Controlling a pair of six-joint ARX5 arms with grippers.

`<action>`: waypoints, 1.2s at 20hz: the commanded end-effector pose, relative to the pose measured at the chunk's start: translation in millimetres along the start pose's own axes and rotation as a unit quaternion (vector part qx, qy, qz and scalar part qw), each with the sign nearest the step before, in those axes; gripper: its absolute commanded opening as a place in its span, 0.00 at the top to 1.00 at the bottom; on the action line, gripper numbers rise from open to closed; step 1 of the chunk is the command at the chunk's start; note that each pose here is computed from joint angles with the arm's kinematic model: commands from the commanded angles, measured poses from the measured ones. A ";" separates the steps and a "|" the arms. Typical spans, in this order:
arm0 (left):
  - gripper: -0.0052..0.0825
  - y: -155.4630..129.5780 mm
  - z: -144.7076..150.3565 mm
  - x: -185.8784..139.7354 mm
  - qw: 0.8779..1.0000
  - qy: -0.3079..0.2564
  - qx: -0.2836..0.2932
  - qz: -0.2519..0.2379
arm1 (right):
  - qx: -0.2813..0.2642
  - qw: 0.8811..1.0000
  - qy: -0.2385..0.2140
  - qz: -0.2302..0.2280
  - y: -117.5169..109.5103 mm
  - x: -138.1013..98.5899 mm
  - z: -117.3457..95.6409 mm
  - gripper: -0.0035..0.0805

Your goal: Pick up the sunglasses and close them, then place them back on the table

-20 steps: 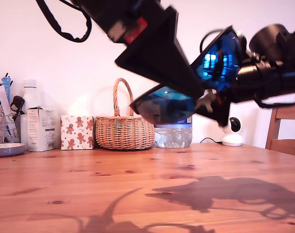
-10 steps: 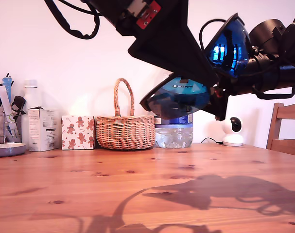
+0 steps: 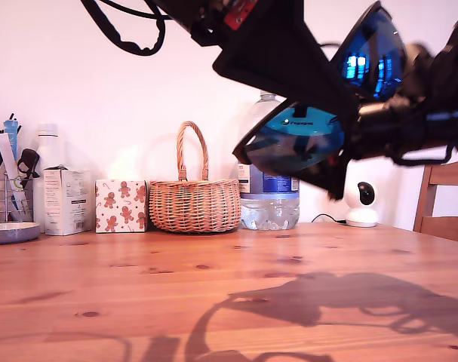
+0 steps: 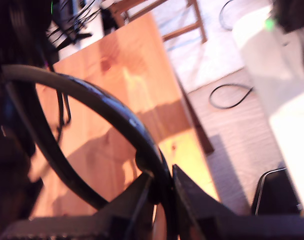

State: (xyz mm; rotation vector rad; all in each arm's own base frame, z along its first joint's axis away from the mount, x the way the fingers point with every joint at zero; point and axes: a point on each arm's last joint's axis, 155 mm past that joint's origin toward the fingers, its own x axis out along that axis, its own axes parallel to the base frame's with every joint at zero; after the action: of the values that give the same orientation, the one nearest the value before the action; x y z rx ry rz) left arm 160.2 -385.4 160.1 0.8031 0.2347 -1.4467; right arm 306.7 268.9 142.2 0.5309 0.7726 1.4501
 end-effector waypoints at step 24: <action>0.96 40.0 -57.3 -14.1 0.996 0.057 -0.062 0.030 | 0.020 0.986 0.057 0.155 62.0 1.8 -9.0 0.53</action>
State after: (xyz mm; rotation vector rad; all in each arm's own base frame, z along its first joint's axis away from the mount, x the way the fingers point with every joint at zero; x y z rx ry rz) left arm 201.3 -350.5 146.0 0.7874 0.3591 -1.3600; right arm 267.8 275.6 177.3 0.6127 0.8367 1.7106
